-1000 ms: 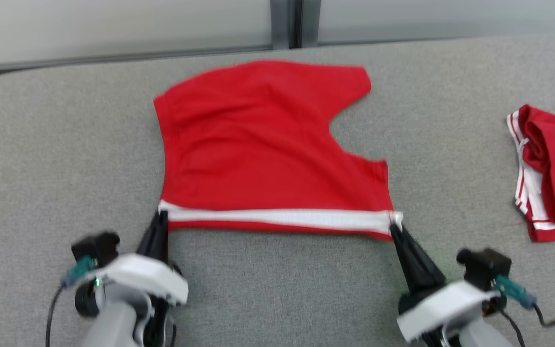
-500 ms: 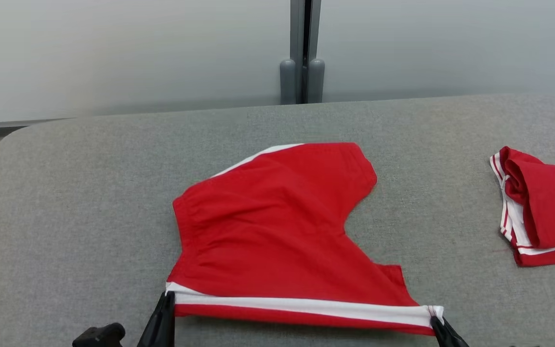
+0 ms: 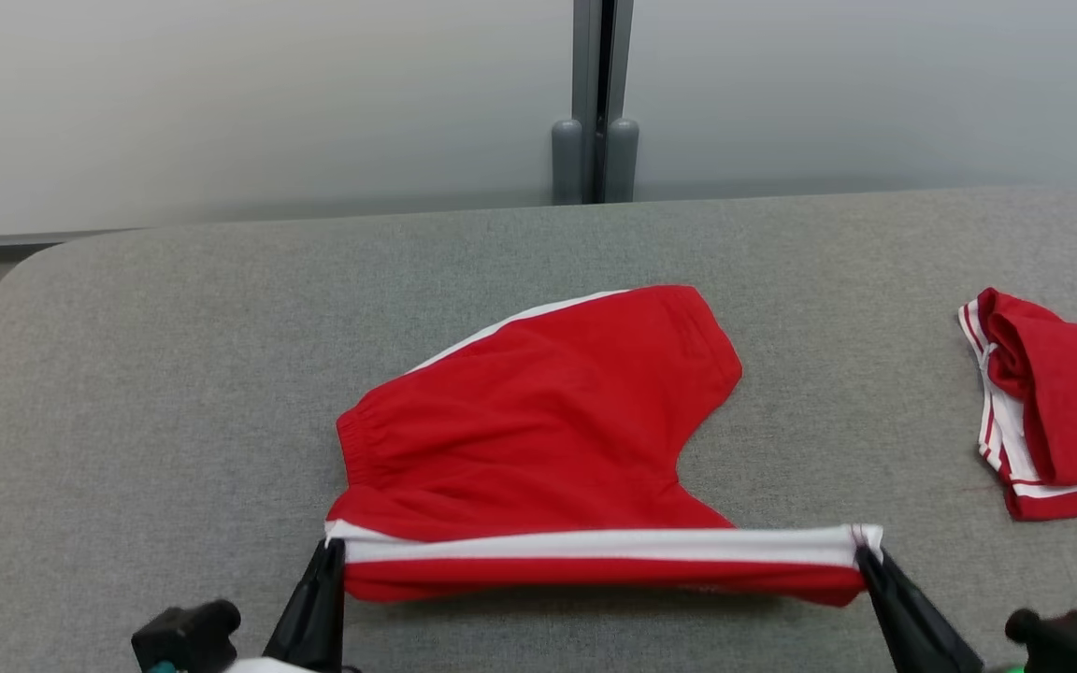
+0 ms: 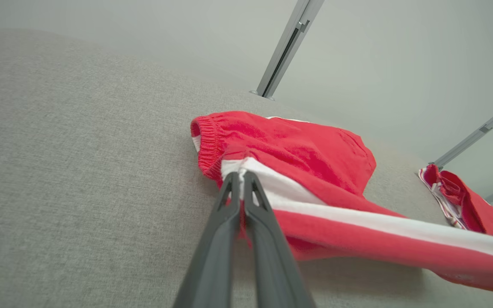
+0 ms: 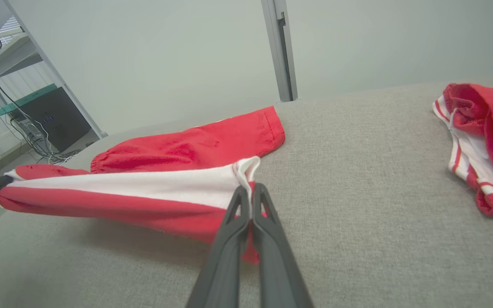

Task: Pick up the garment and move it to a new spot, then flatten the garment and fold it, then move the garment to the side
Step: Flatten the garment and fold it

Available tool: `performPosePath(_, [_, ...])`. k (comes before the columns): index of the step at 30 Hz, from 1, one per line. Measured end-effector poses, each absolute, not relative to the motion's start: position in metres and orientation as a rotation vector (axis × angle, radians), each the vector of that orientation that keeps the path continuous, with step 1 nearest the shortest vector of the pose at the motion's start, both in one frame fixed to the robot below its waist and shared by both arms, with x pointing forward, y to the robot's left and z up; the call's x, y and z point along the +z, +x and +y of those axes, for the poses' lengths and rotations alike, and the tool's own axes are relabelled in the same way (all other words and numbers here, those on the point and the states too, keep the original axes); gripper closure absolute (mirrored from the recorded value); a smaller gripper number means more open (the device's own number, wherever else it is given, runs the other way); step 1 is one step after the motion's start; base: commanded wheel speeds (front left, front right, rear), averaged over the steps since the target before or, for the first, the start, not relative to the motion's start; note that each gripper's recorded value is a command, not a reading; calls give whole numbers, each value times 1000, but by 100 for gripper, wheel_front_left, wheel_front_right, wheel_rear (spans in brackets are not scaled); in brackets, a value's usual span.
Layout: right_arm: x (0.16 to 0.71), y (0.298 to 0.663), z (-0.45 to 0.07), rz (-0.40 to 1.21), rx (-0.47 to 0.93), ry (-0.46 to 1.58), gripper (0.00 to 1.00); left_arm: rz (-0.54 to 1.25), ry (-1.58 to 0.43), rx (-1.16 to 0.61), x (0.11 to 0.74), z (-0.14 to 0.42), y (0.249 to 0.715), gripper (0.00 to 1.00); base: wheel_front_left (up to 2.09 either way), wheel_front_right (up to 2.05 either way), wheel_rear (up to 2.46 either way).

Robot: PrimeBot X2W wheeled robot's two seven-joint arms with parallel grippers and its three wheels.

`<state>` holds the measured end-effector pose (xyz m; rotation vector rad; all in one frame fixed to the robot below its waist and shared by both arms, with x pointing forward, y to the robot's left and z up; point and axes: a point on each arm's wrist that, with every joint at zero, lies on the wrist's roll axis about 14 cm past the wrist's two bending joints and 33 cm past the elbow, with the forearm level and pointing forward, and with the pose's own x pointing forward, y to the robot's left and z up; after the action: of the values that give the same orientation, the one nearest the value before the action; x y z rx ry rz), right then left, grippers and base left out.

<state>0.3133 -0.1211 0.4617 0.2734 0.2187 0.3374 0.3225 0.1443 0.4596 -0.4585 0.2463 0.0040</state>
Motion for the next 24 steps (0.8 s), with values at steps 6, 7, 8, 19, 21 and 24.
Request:
performPosePath(6, [473,379,-120,164,367,248,100,203,-475,-33,467,142,370,100,0,0,0])
performPosePath(7, [474,392,-118,155,377,245,100,192,-476,-31,468,143,380,100,0,0,0])
performPosePath(8, [475,405,-115,150,389,238,100,178,-485,-31,470,145,390,100,0,0,0])
performPosePath(19, [439,524,-76,234,506,186,100,231,-531,49,426,165,459,100,0,0,0])
performPosePath(21, [434,531,-72,247,514,182,100,239,-533,58,421,168,461,100,0,0,0])
performPosePath(24, [421,547,-59,286,538,169,100,270,-534,72,409,172,466,100,0,0,0])
